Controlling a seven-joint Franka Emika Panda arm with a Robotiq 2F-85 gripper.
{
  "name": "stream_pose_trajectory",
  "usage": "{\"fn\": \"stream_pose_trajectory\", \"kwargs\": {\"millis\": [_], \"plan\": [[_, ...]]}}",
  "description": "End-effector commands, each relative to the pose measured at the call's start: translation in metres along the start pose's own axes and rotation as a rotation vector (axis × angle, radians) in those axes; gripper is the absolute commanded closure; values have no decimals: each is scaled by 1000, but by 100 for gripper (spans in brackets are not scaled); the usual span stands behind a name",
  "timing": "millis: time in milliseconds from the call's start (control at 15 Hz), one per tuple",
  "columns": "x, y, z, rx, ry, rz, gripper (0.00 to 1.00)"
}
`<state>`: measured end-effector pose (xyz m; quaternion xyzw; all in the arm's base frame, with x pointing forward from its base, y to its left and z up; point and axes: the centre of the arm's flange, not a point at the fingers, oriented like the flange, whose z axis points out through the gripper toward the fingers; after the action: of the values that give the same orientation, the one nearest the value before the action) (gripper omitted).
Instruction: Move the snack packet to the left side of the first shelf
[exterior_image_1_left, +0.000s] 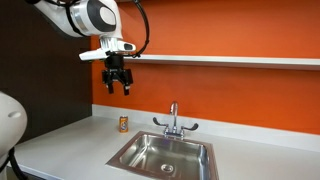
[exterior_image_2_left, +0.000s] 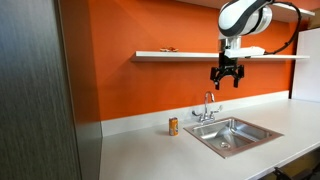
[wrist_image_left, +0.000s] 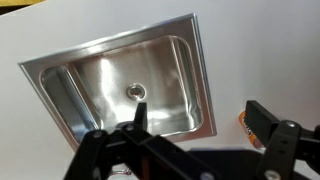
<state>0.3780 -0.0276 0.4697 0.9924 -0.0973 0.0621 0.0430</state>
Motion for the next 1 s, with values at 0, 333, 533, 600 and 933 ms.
{"fn": "stream_pose_trajectory", "kwargs": {"millis": [0, 333, 533, 600, 933], "plan": [[-1, 7, 8, 13, -30, 13, 0], [-2, 4, 11, 4, -27, 16, 0], [-2, 4, 11, 4, -27, 17, 0], [-2, 4, 11, 4, -27, 17, 0], [-2, 4, 11, 4, -27, 17, 0]]}}
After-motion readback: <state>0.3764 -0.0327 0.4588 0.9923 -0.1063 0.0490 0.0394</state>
